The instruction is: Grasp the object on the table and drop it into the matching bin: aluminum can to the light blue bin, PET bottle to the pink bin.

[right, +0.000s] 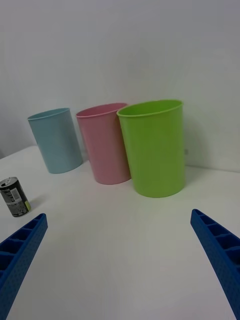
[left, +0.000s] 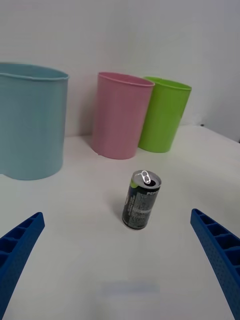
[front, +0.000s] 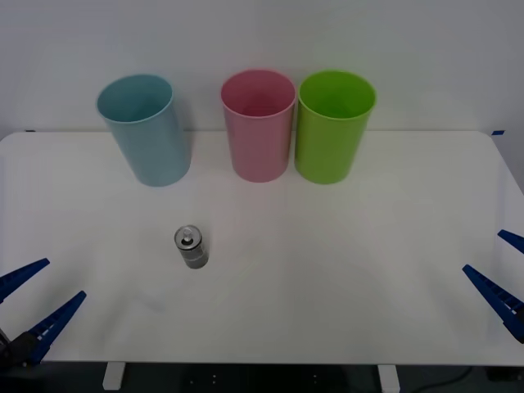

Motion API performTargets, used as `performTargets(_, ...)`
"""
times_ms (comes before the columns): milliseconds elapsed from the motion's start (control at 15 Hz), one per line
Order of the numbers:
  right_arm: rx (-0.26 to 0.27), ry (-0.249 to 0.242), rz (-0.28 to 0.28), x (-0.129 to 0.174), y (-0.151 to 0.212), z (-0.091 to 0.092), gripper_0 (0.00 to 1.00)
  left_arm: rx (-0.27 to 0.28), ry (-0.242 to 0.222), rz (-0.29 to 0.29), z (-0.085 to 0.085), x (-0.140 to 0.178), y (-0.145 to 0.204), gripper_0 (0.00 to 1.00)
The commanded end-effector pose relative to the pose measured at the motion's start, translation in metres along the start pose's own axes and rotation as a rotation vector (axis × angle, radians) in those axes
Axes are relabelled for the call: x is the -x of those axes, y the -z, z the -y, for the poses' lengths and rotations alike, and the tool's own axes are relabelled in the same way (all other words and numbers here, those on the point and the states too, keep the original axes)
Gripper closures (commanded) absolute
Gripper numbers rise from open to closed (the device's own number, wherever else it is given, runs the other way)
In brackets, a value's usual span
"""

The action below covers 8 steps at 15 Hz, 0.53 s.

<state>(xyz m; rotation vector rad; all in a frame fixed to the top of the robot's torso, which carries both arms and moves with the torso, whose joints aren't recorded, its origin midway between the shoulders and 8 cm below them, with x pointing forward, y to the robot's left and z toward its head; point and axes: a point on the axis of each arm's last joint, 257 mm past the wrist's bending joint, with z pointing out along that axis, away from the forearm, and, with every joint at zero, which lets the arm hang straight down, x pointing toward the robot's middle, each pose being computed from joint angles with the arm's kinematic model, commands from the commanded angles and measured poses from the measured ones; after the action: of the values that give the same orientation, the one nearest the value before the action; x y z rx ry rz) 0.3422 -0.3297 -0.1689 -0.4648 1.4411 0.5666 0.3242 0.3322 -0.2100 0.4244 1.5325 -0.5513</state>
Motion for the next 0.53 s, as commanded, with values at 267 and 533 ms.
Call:
performTargets(267, 0.0, 0.0, 0.0, 0.0, 0.0, 0.0, 0.0, 0.055, -0.005, -0.078, 0.0, -0.03, 0.02, 0.0)
performTargets(533, 0.0, 0.0, 0.0, 0.0, 0.0, 0.0, 0.0, 0.054, -0.029, -0.097, 0.003, -0.047, 0.017, 0.0)
